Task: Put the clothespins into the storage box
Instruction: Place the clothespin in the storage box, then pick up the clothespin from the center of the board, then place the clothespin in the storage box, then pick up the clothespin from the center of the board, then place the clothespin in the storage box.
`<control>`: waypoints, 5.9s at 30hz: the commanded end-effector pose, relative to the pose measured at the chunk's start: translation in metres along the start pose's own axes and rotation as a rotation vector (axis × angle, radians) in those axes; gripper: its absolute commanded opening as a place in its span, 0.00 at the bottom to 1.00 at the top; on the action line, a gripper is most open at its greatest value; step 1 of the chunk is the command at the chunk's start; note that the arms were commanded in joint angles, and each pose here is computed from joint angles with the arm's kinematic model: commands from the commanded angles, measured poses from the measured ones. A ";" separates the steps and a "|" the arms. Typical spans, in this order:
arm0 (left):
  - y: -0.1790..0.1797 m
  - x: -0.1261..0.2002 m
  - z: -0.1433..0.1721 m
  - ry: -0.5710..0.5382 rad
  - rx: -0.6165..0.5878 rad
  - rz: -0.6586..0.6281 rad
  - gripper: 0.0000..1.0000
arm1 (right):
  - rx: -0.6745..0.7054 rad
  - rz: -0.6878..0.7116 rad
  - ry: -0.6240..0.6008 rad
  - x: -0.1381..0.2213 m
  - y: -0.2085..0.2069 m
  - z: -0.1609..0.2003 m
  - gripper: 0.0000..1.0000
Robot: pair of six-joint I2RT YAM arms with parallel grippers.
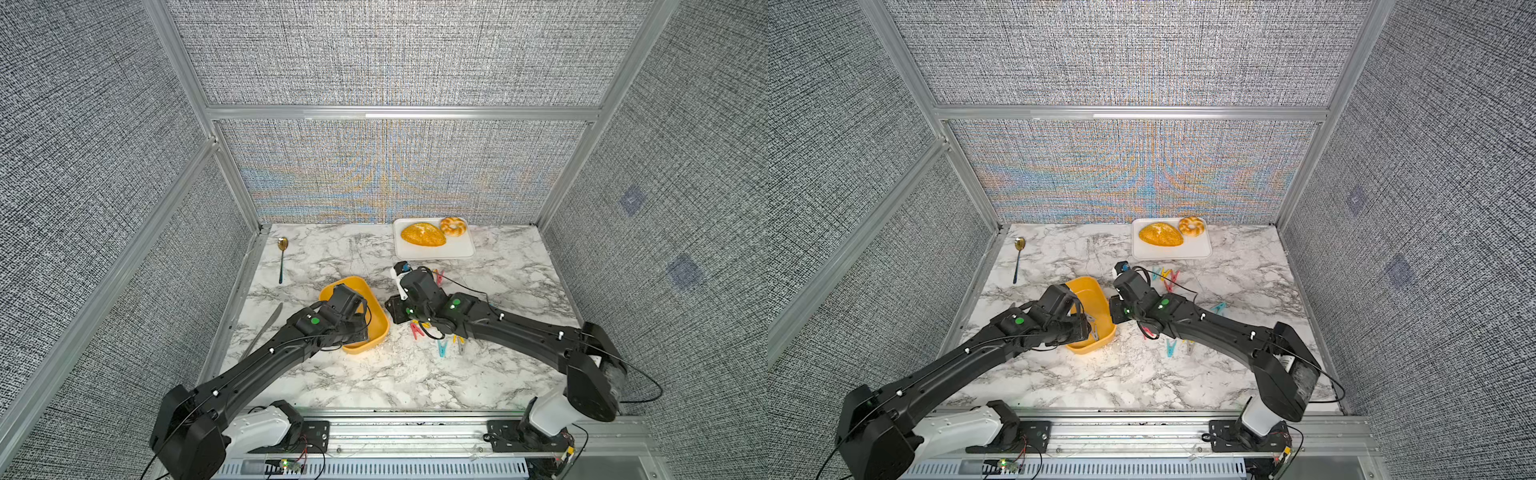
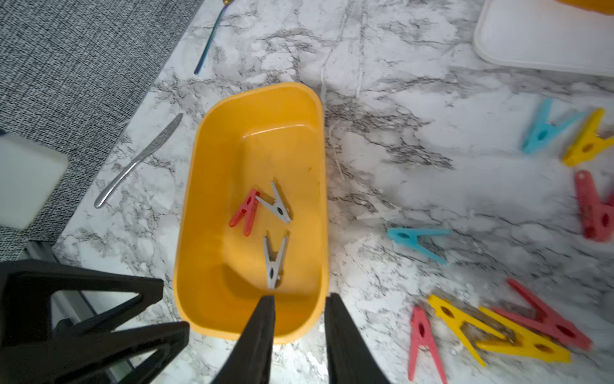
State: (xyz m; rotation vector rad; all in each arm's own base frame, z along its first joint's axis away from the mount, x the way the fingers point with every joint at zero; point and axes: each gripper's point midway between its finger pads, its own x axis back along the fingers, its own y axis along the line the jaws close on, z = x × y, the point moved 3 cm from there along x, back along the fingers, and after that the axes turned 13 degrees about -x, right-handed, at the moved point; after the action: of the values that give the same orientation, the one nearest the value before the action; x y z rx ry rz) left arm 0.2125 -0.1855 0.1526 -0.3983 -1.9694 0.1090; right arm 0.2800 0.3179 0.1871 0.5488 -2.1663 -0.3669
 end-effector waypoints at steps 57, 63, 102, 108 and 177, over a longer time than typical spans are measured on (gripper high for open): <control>-0.084 -0.039 0.001 0.030 -0.151 0.122 0.56 | -0.328 0.374 0.077 0.001 -0.174 0.108 0.20; -0.079 -0.037 0.004 0.024 -0.139 0.111 0.56 | -0.329 0.345 0.078 0.002 -0.168 0.105 0.11; -0.002 0.026 0.005 -0.116 0.038 0.039 0.60 | -0.046 -0.107 -0.025 -0.022 0.033 -0.039 0.32; -0.029 -0.004 -0.001 -0.054 0.032 0.082 0.57 | -0.075 0.012 -0.027 -0.005 -0.027 -0.025 0.32; 0.040 0.050 -0.032 -0.241 0.206 0.044 0.69 | 0.088 -0.115 0.066 -0.017 0.054 -0.022 0.00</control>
State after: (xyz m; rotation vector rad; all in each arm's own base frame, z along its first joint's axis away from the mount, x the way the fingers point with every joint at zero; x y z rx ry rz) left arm 0.2298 -0.1382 0.1951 -0.2745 -2.1722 0.4001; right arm 0.2933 0.3595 0.2080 0.6786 -2.1208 -0.3271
